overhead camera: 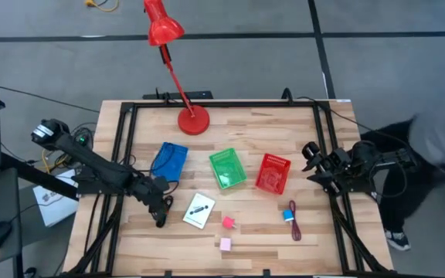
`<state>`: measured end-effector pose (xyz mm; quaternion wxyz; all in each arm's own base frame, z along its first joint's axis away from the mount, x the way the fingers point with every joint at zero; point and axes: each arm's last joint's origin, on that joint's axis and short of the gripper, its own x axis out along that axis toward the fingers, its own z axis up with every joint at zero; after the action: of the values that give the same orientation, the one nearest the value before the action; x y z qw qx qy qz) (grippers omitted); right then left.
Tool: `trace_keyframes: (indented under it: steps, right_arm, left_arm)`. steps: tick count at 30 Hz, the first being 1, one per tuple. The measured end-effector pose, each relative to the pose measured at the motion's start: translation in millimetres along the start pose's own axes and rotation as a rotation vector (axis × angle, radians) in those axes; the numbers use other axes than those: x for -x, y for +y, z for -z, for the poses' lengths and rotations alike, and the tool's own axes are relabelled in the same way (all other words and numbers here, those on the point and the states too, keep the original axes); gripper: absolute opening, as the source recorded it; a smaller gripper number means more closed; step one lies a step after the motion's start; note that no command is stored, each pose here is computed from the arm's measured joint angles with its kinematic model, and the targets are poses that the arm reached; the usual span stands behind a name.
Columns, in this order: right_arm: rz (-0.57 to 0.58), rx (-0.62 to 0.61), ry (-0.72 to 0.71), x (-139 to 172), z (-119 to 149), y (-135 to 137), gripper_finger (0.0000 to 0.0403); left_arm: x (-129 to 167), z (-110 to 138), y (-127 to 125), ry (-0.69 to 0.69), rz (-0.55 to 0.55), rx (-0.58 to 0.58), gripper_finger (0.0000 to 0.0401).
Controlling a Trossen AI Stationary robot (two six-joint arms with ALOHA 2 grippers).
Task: Pick and place items into bin
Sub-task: Put the black charger cable into the green bin
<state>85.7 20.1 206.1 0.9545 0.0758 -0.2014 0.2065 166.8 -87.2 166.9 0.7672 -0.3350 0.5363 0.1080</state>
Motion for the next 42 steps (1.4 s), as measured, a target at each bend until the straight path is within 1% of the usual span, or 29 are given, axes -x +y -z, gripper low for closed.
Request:
trace_keyframes:
  steps: [2, 4, 6, 9, 12, 16, 20, 27, 30, 35, 38, 42]
  right_arm:
    - [0.0, 0.041, -0.002, 0.0, -0.2, 0.0, 0.0119]
    - [0.004, 0.073, -0.007, 0.0, -0.7, 0.0, 0.0119]
    - [-0.004, 0.075, 0.003, 0.0, 0.3, 0.1, 0.0119]
    - [-0.02, 0.043, 0.108, 0.4, 10.5, -0.1, 0.0119]
    - [-0.017, 0.002, 0.201, 1.7, 19.6, -0.3, 0.0119]
    - [-0.018, -0.071, 0.244, 2.3, 23.8, 0.7, 0.0119]
    - [-0.036, -0.078, 0.238, 2.0, 23.2, 2.4, 0.0119]
    - [-0.036, -0.075, 0.227, 1.6, 22.4, 3.4, 0.0119]
    - [-0.033, -0.074, 0.226, 1.6, 22.4, 3.3, 0.0119]
    - [-0.032, -0.075, 0.229, 1.6, 22.7, 3.2, 0.0119]
    - [-0.032, -0.075, 0.23, 1.6, 22.7, 3.2, 0.0119]
    - [-0.031, -0.077, 0.239, 1.8, 23.5, 3.2, 0.0119]
  left_arm:
    - [-5.0, 0.2, 0.7, 0.008, -0.029, 0.022, 0.012]
    - [-8.9, 0.6, 1.4, 0.015, -0.052, 0.07, 0.012]
    - [-11.4, 0.6, 1.8, 0.014, -0.068, 0.104, 0.012]
    - [-13.4, -0.1, 2.6, -0.014, -0.092, 0.114, 0.012]
    - [-13.3, -0.3, 1.5, -0.008, -0.077, 0.092, 0.012]
    - [-12.8, 2.0, 0.5, 0.073, -0.041, 0.032, 0.0121]
    - [-12.6, 3.9, 0.6, 0.128, -0.024, -0.007, 0.0132]
    - [-12.9, 0.4, 2.4, 0.011, -0.081, -0.017, 0.0174]
    - [-12.8, 0.5, 2.9, 0.011, -0.087, -0.015, 0.0191]
    - [-12.7, 1.6, 3.8, 0.022, -0.096, 0.047, 0.0207]
    - [-14.0, 1.7, 4.0, 0.024, -0.103, 0.073, 0.0208]
    - [-23.7, 2.0, 3.0, 0.047, -0.121, 0.097, 0.0209]
